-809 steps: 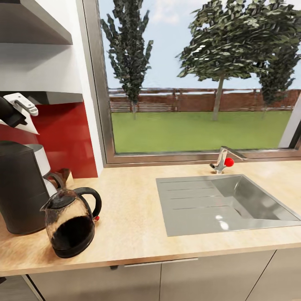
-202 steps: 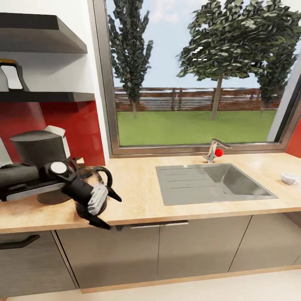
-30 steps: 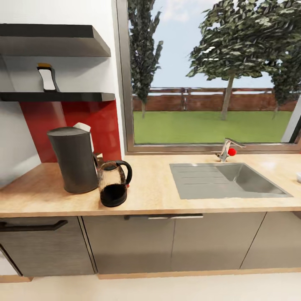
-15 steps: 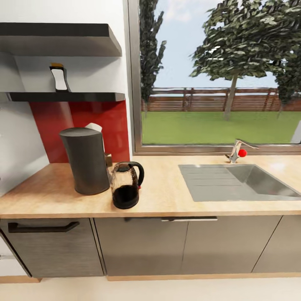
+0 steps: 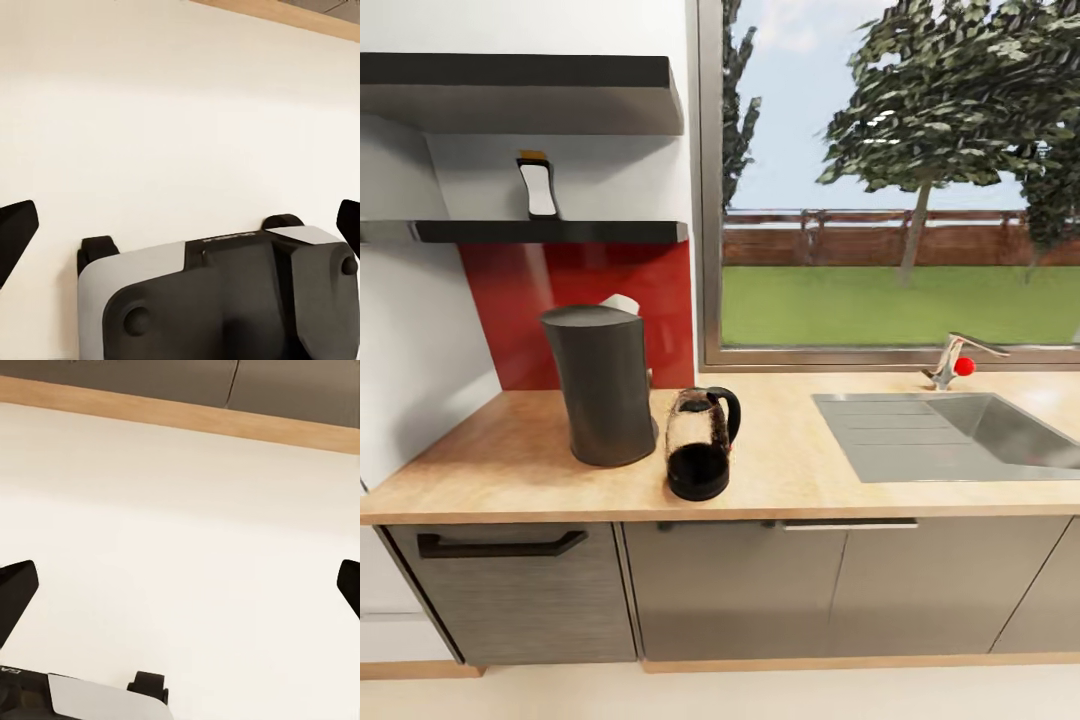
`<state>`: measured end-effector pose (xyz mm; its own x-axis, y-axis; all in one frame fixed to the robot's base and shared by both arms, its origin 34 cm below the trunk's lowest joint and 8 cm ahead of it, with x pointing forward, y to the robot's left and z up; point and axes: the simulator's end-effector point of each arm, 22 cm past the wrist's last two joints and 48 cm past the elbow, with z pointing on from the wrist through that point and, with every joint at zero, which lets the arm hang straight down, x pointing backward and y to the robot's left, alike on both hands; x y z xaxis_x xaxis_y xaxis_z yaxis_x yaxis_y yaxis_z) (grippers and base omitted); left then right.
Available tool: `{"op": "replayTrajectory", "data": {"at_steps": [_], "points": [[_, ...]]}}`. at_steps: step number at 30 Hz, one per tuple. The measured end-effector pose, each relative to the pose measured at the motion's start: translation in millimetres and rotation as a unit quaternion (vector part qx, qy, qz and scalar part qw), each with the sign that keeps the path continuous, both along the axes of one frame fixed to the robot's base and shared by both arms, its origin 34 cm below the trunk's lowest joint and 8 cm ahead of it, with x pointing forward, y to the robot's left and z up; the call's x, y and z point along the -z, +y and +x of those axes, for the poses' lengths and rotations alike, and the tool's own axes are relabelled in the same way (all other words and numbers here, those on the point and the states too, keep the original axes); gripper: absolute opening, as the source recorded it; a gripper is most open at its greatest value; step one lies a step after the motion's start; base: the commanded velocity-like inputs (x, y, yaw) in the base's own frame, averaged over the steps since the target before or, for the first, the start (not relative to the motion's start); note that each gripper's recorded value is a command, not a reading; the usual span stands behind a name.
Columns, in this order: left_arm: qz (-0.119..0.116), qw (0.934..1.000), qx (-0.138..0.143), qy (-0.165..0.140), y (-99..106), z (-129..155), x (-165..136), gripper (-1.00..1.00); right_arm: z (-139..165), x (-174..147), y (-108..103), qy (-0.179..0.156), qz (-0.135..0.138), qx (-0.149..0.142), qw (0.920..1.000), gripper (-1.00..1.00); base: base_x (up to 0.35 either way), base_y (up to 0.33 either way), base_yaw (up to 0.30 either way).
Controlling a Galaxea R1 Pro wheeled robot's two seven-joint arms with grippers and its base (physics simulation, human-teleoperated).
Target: Set up a coffee station on the kitchen countertop: keep the coffee maker on the countertop, move the bottle of coffee from the kitchen shelf to the counter next to the coffee maker, place a paper coffee filter on top of the coffee maker, put the saucer next to the coffee maker with the coffee cup on the saucer, and place the electric kettle next to the coffee maker.
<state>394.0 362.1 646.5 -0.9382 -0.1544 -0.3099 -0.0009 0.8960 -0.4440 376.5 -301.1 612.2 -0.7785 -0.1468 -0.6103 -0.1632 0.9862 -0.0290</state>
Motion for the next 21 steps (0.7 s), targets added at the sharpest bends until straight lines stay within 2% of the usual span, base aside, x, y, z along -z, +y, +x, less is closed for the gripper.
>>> {"op": "replayTrajectory", "data": {"at_steps": [12, 21], "points": [[0.0, 1.0, 0.0, 0.0, 0.3, -0.1, 0.0, 1.0, -0.2, 0.1, 0.0, 0.0, 0.0, 0.0, 1.0, 1.0, 0.0, 0.311, -0.011], [0.0, 1.0, 0.0, 0.0, 0.3, -0.1, 0.0, 1.0, -0.7, 0.2, -0.1, 0.001, 0.0, 0.0, 1.0, 1.0, 0.0, 0.312, -0.134]]}}
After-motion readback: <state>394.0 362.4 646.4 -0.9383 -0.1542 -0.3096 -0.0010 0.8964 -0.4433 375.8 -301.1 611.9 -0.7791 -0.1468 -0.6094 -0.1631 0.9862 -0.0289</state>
